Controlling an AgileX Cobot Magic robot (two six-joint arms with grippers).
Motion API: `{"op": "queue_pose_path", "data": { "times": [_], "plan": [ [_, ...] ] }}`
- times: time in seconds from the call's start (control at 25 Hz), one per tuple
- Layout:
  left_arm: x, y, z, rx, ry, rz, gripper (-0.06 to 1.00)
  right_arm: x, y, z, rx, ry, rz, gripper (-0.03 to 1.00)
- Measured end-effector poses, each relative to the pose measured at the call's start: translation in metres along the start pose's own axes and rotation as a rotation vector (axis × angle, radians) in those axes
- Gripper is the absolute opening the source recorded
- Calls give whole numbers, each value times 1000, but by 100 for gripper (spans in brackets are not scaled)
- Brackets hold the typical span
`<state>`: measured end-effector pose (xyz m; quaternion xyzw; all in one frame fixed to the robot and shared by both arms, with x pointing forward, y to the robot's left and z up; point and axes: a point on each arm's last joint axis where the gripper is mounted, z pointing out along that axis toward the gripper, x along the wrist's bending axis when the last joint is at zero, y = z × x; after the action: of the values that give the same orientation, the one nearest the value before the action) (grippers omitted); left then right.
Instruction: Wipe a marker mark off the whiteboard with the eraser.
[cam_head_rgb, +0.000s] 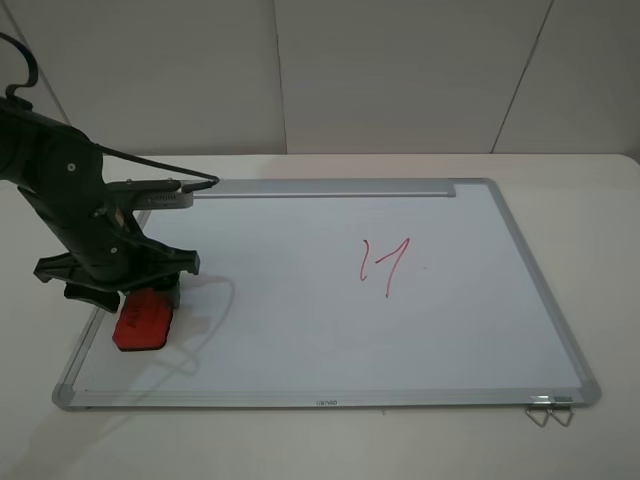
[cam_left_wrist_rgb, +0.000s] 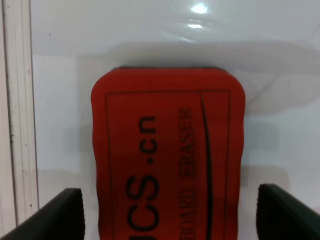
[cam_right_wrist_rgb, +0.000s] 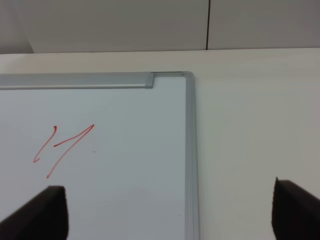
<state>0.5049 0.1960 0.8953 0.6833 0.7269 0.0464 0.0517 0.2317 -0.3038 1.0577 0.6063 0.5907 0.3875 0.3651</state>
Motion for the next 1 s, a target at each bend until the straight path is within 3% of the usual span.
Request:
{"op": "queue_pose_path", "data": {
  "times": [0.48,0.72,1.0],
  "plan": [
    [3,3,-13,-54,12,49,75,0,0,0,0,0,0,72],
    [9,2,-71,-221,-28,143,77,0,0,0,0,0,0,72],
    [29,-23,-154,-453,-67,155,77,0,0,0,0,0,0,72]
  ]
}}
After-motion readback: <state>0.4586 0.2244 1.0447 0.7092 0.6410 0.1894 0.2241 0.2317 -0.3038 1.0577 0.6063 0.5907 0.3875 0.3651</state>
